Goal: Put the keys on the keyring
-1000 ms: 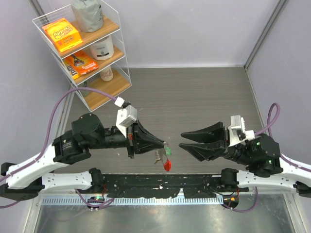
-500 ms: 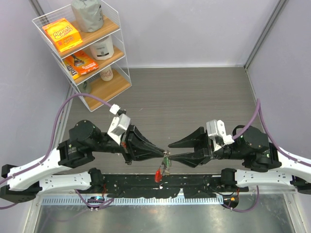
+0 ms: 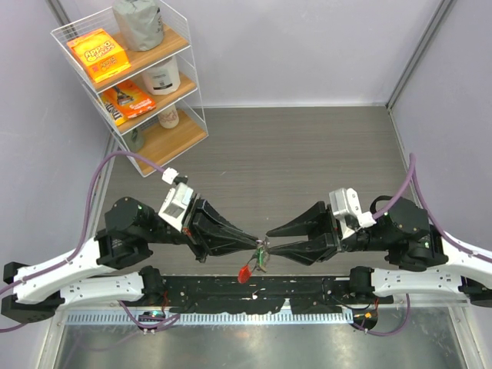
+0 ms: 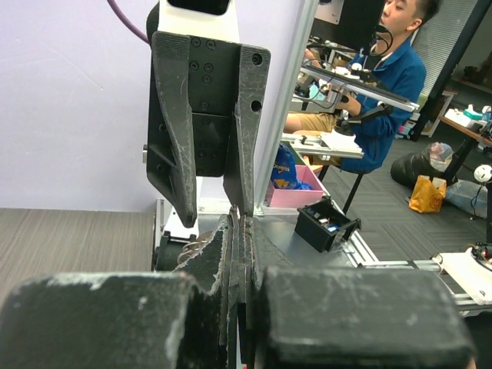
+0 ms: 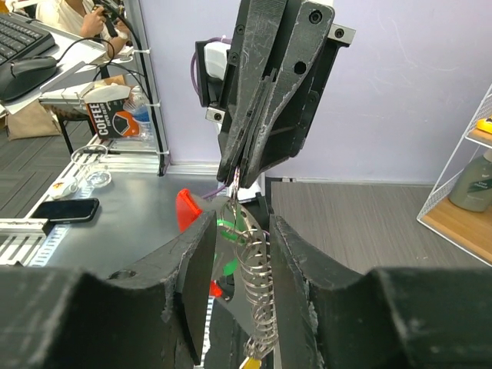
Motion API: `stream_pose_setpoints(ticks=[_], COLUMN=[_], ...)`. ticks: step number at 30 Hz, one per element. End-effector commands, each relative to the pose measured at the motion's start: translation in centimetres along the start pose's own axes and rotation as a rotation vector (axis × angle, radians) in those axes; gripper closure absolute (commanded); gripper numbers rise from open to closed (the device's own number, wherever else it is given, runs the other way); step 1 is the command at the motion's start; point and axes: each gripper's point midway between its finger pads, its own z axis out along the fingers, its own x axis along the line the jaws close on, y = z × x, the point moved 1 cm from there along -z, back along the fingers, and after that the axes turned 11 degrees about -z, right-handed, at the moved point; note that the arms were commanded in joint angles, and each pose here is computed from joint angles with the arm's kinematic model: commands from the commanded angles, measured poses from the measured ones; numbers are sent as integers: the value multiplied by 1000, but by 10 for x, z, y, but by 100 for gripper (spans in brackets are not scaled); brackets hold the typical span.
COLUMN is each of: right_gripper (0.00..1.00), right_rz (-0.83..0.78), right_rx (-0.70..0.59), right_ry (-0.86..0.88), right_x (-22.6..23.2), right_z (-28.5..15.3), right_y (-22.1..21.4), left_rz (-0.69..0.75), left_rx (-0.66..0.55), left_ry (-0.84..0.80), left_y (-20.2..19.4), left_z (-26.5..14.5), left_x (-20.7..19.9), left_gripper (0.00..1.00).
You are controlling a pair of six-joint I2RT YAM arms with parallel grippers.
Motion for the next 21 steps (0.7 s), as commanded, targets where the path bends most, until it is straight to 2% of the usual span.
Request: stream_pose_setpoints(ticks=[1,10,21], right_gripper=[60,63,78], right_rz=[9,18,19], right_rx=[-63,-77,-88], right_ry=[5,4,-9], right_x=[-1,-2,-4], right_z=[7,13,10], right_y=[21,24,29], left_rz=[46,45,46], left_rx=[-122,-153,-159], left_ry=[-43,-21,-13], left_y=[27,25,24], left_z=[-3,-2,3], left_x=[-14,-6,-1], left_gripper=[100,100,100])
